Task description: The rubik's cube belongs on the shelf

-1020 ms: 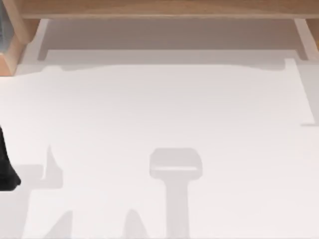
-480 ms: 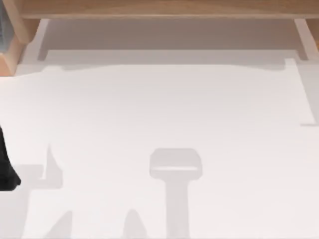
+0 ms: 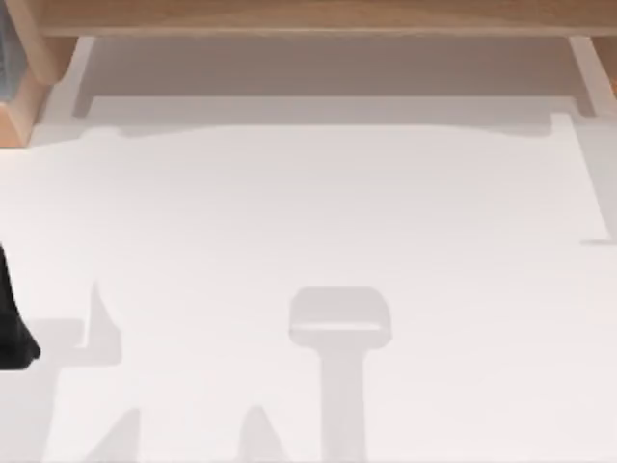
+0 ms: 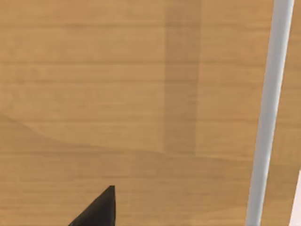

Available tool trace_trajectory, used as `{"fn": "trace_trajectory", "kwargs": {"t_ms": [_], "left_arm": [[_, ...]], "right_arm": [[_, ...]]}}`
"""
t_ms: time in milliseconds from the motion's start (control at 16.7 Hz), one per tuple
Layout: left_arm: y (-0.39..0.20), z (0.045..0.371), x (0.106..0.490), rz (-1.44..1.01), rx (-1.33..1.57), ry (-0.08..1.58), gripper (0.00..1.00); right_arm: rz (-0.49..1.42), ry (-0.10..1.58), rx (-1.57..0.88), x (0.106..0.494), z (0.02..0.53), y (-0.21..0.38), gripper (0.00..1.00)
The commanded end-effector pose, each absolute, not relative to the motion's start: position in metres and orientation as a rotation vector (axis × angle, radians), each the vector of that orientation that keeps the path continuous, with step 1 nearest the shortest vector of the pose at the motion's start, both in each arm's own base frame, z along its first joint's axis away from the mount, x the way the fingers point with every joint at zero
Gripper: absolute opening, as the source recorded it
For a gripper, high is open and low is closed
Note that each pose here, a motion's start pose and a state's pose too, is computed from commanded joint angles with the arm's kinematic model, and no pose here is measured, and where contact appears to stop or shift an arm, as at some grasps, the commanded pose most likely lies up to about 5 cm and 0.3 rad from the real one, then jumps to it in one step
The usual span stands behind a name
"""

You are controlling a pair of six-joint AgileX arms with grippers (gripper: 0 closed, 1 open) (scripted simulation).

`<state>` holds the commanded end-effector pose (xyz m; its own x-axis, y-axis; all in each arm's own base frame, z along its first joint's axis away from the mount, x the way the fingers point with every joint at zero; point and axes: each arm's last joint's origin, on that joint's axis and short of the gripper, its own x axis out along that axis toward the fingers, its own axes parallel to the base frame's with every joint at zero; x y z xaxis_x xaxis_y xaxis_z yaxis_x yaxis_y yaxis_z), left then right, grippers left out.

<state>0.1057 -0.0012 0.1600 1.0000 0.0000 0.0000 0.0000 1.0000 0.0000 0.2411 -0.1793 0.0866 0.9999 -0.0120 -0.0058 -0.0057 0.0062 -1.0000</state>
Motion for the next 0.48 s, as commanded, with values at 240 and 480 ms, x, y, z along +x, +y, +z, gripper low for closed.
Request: {"fn": "trace_trajectory", "kwargs": {"t_ms": [240,480], "left_arm": [[-0.001,0.16,0.106,0.0,0.0,0.0,1.0],[-0.001,0.16,0.106,0.0,0.0,0.0,1.0]], "right_arm": [[-0.004,0.015,-1.563,0.227,0.086,-0.179,1.0],[-0.005,0.014,-1.565,0.221,0.087,-0.179,1.0]]}}
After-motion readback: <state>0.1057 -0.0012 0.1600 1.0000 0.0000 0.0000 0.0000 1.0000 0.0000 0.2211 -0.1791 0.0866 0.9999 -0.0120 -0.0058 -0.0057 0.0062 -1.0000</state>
